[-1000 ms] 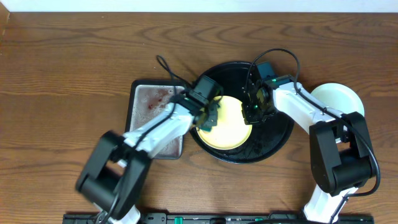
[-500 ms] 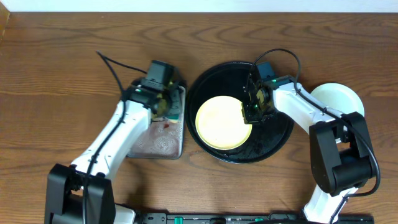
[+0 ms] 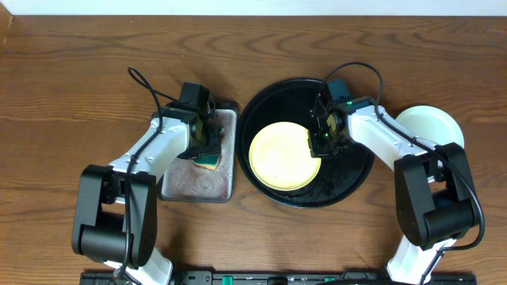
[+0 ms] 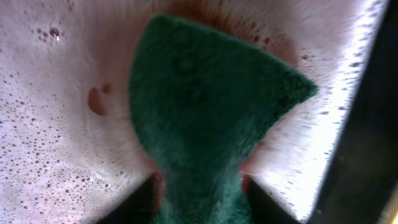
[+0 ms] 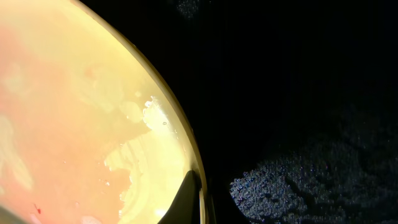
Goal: Clean dirty plates on tray and stack at the side
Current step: 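Move the sponge back into the soapy metal tray with the left gripper, then rub the sponge in the soapy water with the left gripper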
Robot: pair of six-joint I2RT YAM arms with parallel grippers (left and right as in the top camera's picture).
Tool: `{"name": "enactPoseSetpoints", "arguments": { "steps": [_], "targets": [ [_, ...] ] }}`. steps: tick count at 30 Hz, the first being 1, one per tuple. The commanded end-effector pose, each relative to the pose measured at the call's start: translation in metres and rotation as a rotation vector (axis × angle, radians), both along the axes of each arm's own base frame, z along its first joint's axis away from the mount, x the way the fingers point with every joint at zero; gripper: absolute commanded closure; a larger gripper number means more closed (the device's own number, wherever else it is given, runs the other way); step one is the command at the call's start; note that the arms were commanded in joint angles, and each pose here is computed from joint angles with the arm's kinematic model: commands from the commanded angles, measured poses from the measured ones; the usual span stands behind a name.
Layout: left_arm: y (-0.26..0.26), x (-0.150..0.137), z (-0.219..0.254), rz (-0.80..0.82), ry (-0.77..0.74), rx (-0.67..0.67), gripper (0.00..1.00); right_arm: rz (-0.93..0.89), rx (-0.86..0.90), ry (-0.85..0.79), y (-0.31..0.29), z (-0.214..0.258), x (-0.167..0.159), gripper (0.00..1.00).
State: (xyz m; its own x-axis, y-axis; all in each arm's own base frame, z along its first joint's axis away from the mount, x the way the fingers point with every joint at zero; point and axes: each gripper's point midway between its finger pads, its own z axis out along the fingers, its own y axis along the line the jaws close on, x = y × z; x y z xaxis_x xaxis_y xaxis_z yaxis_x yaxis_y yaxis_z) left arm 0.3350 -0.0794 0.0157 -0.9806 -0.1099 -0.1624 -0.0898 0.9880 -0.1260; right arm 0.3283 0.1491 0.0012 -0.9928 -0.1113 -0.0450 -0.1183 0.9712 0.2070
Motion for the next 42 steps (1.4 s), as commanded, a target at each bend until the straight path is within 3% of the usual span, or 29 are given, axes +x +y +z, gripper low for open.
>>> {"name": "enactPoseSetpoints", "arguments": {
  "steps": [1, 16, 19, 22, 23, 27, 30, 31, 32, 33, 34, 37, 42],
  "targets": [
    [0.007, 0.000, 0.001, -0.007, -0.012, 0.033, 0.23, 0.022, -0.026, 0.044, 0.003, -0.019, -0.013, 0.99],
    [0.004, -0.041, -0.007, -0.004, 0.141, 0.059, 0.23, 0.022, -0.027, 0.046, 0.003, -0.019, -0.014, 0.99],
    [0.003, -0.043, -0.007, -0.011, 0.148, 0.062, 0.46, 0.022, -0.027, 0.046, 0.003, -0.019, -0.014, 0.99],
    [0.004, -0.047, -0.007, -0.012, 0.162, 0.065, 0.87, 0.023, -0.027, 0.046, 0.004, -0.019, -0.014, 0.99],
    [0.004, -0.048, -0.007, -0.012, 0.169, 0.066, 0.92, 0.023, -0.027, 0.046, 0.003, -0.019, -0.014, 0.99],
    [0.005, -0.052, -0.007, -0.011, 0.184, 0.070, 0.93, 0.022, -0.027, 0.047, 0.003, -0.019, -0.014, 0.99],
    [0.006, -0.048, -0.003, -0.005, 0.168, 0.066, 0.92, 0.022, -0.027, 0.048, 0.003, -0.019, -0.015, 0.99],
    [0.006, -0.044, 0.000, -0.002, 0.156, 0.064, 0.78, 0.022, -0.028, 0.050, 0.003, -0.019, -0.015, 0.99],
    [0.006, -0.039, 0.005, 0.002, 0.140, 0.059, 0.54, 0.022, -0.028, 0.050, 0.003, -0.019, -0.015, 0.99],
    [0.005, -0.034, 0.010, 0.003, 0.120, 0.055, 0.37, 0.022, -0.028, 0.050, 0.003, -0.019, -0.015, 0.99],
    [0.004, -0.027, 0.016, 0.004, 0.092, 0.049, 0.29, 0.022, -0.028, 0.050, 0.003, -0.019, -0.015, 0.99],
    [0.000, -0.010, 0.028, 0.005, 0.017, 0.032, 0.23, 0.022, -0.028, 0.049, 0.003, -0.019, -0.015, 0.99],
    [-0.004, 0.010, 0.028, 0.006, -0.061, 0.018, 0.22, 0.022, -0.028, 0.050, 0.003, -0.019, -0.015, 0.99]
  ]
}}
